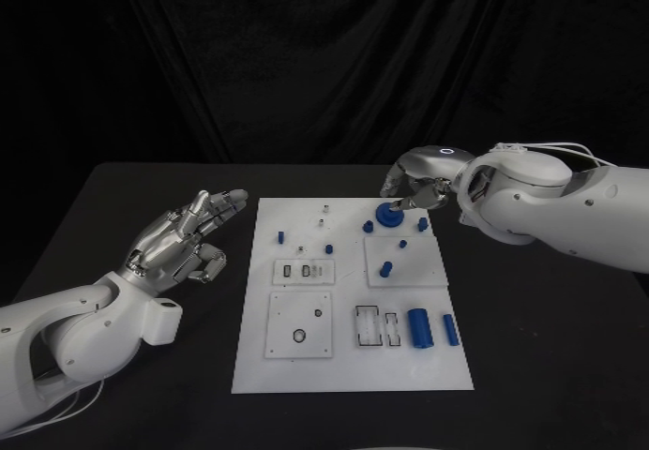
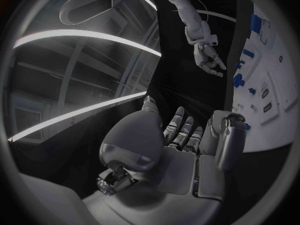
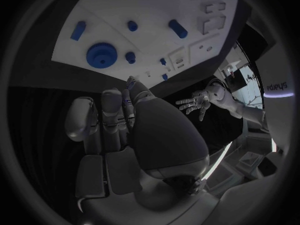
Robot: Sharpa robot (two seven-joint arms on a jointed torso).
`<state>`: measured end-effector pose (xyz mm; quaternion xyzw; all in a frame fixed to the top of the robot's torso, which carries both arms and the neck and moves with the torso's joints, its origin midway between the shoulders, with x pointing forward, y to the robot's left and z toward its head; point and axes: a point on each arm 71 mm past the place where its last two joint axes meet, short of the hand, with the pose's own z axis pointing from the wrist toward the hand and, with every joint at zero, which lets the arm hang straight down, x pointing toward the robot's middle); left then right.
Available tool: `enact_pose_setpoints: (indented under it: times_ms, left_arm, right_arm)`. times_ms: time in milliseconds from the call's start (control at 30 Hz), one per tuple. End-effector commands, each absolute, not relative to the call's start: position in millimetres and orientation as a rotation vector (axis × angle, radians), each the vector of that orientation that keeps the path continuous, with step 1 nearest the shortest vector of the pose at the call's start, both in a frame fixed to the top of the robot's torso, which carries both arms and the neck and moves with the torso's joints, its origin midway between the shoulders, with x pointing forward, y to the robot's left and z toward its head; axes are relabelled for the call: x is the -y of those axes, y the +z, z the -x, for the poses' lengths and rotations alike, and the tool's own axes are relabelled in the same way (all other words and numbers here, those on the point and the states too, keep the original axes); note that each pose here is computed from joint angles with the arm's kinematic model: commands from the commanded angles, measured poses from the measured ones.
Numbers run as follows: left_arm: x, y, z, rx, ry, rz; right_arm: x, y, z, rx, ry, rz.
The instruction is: Assemble the parts on the task board
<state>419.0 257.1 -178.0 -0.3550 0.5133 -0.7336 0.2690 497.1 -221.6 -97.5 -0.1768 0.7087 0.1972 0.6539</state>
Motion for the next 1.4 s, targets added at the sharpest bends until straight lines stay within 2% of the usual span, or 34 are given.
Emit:
enact_pose_setpoints:
  times_ms: [33, 300, 733, 1400]
  left_arm:
    - [-263.0, -161.6, -416.9, -1.113, -2.104, 0.893]
    - [-263.9, -161.5, -416.7, -1.108, -2.108, 0.908]
    - [-262.7, -161.2, -416.3, -1.104, -2.124, 0.910]
    - [-259.5, -161.2, -415.7, -1.113, -2.151, 0.911]
  right_arm:
    - [218.7, -95.8, -495.8, -1.477, 0.291, 0.542]
    - [213.7, -99.0, -492.9, -1.463, 0.278, 0.578]
    - [220.9, -106.2, -477.7, -1.488, 0.281, 0.571]
    - [219.3, -125.4, -475.6, -1.495, 0.313, 0.561]
